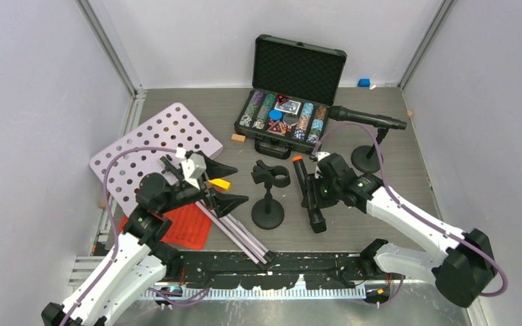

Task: Pack up the instrument practice props
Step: Pick up the microphone at the center of the board, then place the microphone at the center of the board.

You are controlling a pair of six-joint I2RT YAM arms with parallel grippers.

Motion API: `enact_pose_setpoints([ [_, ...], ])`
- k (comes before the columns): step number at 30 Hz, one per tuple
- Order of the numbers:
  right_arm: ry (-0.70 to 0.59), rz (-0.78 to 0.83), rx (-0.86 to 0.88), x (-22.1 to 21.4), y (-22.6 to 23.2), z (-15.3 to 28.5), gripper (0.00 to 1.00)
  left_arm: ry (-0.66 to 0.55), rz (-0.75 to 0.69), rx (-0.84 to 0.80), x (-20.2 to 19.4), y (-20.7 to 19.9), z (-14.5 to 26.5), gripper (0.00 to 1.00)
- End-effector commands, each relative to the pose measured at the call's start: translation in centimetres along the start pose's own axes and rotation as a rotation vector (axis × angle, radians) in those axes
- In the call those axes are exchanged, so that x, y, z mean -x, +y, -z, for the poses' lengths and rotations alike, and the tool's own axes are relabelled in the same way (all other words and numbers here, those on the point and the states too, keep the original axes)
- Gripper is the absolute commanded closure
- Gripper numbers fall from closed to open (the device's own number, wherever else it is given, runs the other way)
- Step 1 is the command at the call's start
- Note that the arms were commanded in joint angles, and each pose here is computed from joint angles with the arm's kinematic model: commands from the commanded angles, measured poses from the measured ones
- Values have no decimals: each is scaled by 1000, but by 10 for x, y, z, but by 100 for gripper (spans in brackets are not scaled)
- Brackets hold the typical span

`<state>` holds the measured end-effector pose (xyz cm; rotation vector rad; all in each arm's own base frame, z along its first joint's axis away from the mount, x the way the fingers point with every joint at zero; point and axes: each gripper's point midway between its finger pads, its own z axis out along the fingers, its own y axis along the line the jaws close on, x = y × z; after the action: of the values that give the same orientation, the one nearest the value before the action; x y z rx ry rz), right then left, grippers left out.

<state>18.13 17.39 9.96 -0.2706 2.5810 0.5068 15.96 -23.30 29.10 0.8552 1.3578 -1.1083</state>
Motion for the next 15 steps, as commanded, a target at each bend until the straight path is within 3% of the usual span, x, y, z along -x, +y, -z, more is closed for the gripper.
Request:
enact_pose_setpoints([
  [1,-8,140,134,36,36,-8,98,-53,132,262,-2,30,18,0],
  [8,208,393,71,45,24,-57,97,-54,209,417,-6,40,39,0],
  [15,241,584,57,78,24,-98,94,-25,241,479,-12,41,50,0],
])
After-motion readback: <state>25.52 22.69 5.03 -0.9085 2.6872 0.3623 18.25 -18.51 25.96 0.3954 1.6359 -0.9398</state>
